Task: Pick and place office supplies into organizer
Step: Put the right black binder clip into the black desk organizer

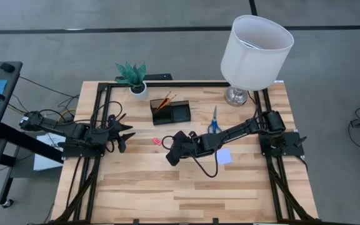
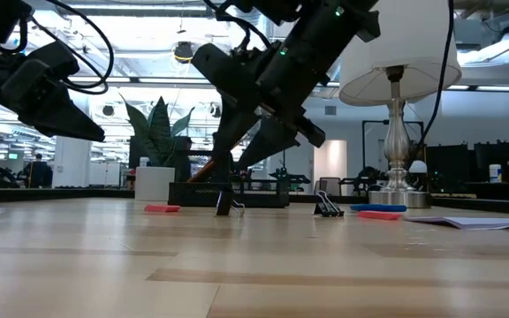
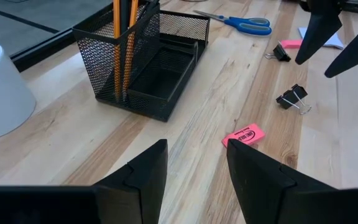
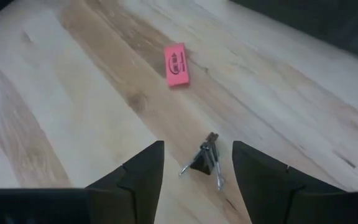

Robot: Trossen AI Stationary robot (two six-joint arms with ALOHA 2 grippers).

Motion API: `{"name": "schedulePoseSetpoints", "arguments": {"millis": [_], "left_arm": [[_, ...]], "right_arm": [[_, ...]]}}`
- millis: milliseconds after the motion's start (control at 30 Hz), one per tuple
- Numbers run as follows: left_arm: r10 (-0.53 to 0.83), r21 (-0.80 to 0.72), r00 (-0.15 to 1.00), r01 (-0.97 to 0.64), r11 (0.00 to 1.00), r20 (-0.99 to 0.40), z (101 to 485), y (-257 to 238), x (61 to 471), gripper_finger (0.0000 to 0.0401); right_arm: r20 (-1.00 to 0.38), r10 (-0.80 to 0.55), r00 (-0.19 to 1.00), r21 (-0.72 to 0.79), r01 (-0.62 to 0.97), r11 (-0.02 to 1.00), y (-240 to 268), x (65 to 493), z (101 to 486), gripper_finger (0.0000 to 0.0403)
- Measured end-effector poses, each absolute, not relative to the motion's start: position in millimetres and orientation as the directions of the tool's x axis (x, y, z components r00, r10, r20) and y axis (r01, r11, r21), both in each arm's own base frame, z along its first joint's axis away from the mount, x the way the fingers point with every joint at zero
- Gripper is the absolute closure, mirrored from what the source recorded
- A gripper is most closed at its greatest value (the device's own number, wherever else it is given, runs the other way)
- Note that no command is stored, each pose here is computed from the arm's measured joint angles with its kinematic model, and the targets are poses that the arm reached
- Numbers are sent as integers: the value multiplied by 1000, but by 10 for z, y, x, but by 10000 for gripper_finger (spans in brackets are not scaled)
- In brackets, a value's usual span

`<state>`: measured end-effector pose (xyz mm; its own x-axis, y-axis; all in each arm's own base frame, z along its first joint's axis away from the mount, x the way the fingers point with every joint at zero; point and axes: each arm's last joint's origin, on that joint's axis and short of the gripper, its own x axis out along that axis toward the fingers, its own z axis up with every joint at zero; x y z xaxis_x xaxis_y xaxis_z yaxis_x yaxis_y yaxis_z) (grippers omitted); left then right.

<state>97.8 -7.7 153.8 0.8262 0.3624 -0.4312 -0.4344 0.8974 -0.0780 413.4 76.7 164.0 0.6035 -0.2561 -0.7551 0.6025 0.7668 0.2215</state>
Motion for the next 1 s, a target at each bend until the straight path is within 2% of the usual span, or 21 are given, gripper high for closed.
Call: {"name": "schedulePoseSetpoints", "arguments": {"millis": [300,567,833,1000], "left_arm": [[362,-78,826,-434,897,-431,1538,-77,978,242],[362,-78,826,-434,897,-431,1538,-77,978,242],[362,-78,826,-434,897,-431,1538,-77,978,242],[362,-78,826,-434,897,-431,1538,-77,978,242]], "right_arm": [[-771,-236,591,203,580,789,797,4114,1628,212],[-869,-279,408,45,627,777,751,3919,1550,211],[-881,-318,351,-18,645,764,688,3872,1534,211],[-890,-373,262,-95,694,714,539,3840,1586,214]]}}
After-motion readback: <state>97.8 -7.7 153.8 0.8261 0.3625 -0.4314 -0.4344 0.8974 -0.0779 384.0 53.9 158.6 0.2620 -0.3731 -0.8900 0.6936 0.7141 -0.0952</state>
